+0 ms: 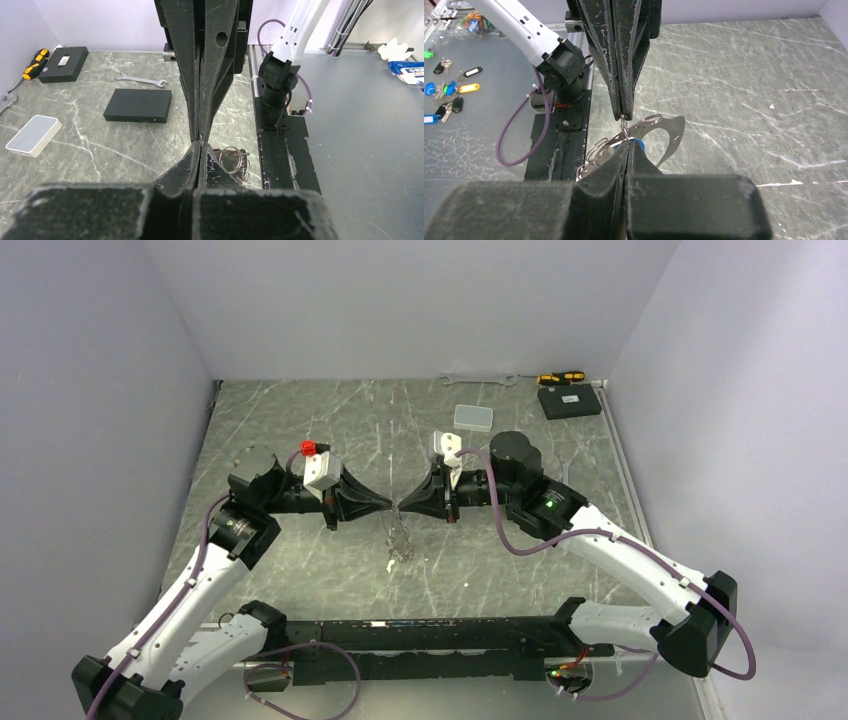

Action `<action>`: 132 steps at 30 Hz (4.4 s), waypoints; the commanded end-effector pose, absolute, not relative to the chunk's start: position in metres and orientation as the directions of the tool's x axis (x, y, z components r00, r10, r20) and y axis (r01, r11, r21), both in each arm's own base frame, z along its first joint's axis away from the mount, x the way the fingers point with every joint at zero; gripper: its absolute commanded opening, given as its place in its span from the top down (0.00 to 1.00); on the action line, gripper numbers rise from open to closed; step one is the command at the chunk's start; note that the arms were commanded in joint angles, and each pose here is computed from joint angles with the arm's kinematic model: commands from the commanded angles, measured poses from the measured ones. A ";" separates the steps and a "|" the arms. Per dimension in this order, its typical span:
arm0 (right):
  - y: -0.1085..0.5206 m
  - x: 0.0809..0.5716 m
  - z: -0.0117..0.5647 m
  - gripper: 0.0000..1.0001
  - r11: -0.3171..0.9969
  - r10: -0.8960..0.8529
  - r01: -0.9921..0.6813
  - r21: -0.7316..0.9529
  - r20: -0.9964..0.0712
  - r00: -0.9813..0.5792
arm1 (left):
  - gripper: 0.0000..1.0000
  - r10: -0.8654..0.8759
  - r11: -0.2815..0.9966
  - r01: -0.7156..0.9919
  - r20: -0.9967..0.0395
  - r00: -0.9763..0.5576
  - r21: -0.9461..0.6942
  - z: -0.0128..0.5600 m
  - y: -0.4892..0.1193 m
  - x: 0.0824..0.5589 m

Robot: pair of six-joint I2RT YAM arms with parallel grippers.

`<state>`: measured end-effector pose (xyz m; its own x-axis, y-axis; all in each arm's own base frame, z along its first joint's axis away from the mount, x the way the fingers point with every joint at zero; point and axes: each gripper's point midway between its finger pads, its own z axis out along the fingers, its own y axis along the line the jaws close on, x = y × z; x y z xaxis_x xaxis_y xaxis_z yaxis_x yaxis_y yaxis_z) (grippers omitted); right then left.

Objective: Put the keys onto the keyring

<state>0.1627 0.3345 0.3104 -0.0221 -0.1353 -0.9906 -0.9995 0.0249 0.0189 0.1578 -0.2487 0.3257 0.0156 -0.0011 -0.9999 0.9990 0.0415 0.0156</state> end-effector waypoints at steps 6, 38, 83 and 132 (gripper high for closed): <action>0.336 0.164 0.326 1.00 0.017 -0.098 -0.999 -0.028 -0.995 0.026 | 1.00 -0.030 0.064 0.995 -0.997 0.076 0.074 0.340 -0.245 0.156; 0.334 0.162 0.313 1.00 0.017 -0.128 -1.000 0.001 -0.992 -0.003 | 1.00 -0.045 0.151 0.983 -0.993 0.112 0.104 0.348 -0.237 0.164; 0.376 0.205 0.313 0.98 0.237 -0.053 -0.969 -0.072 -0.997 0.061 | 1.00 -0.496 0.594 0.792 -0.839 0.223 -0.141 0.423 -0.178 0.218; 0.346 0.129 0.350 0.52 -0.005 0.047 -0.998 -0.068 -0.997 0.067 | 1.00 -0.139 0.068 0.997 -0.989 0.045 0.036 0.384 -0.228 0.129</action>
<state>0.1321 0.3385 0.3320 0.0660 -0.0445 -0.9968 -0.9976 0.0195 -0.0669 0.1328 -0.2292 0.3680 -0.0086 -0.0948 -0.9955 0.9972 0.0738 -0.0156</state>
